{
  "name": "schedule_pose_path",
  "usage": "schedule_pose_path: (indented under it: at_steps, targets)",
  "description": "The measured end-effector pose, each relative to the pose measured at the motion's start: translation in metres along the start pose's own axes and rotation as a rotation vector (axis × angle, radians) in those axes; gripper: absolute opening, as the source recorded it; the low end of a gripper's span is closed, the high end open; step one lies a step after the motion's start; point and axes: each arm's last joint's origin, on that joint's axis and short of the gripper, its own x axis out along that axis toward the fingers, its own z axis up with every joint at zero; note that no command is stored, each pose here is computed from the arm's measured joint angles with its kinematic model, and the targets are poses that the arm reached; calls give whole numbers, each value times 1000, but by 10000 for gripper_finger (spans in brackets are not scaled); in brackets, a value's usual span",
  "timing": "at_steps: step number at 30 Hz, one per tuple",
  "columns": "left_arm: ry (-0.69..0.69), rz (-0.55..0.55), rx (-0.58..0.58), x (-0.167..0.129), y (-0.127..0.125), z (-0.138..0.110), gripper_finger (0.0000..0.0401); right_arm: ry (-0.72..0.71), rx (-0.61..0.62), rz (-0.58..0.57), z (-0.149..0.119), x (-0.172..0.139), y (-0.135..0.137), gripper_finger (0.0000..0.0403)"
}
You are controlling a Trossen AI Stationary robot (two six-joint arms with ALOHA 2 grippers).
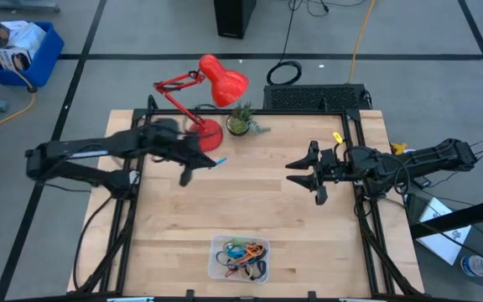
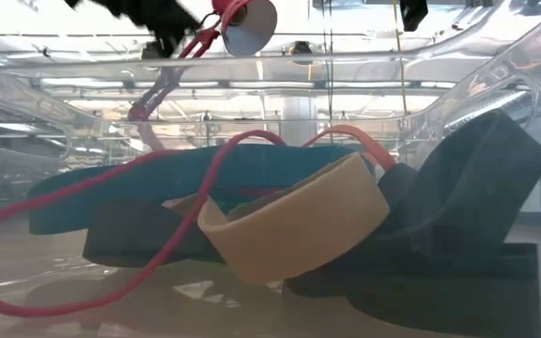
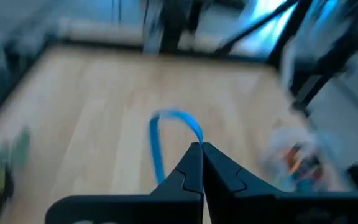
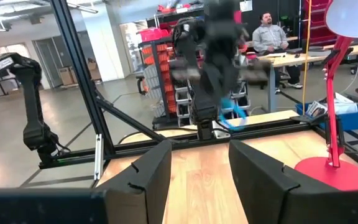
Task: Pick and place rubber bands into bin
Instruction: Put the blue rubber band into the transparent bin
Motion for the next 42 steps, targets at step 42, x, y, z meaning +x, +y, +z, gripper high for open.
schedule_pose_path:
  at_steps: [42]
  targets:
    - [528,-62,-7,169,-228,4,0,298,78,-42,-28,-4,-5,155]
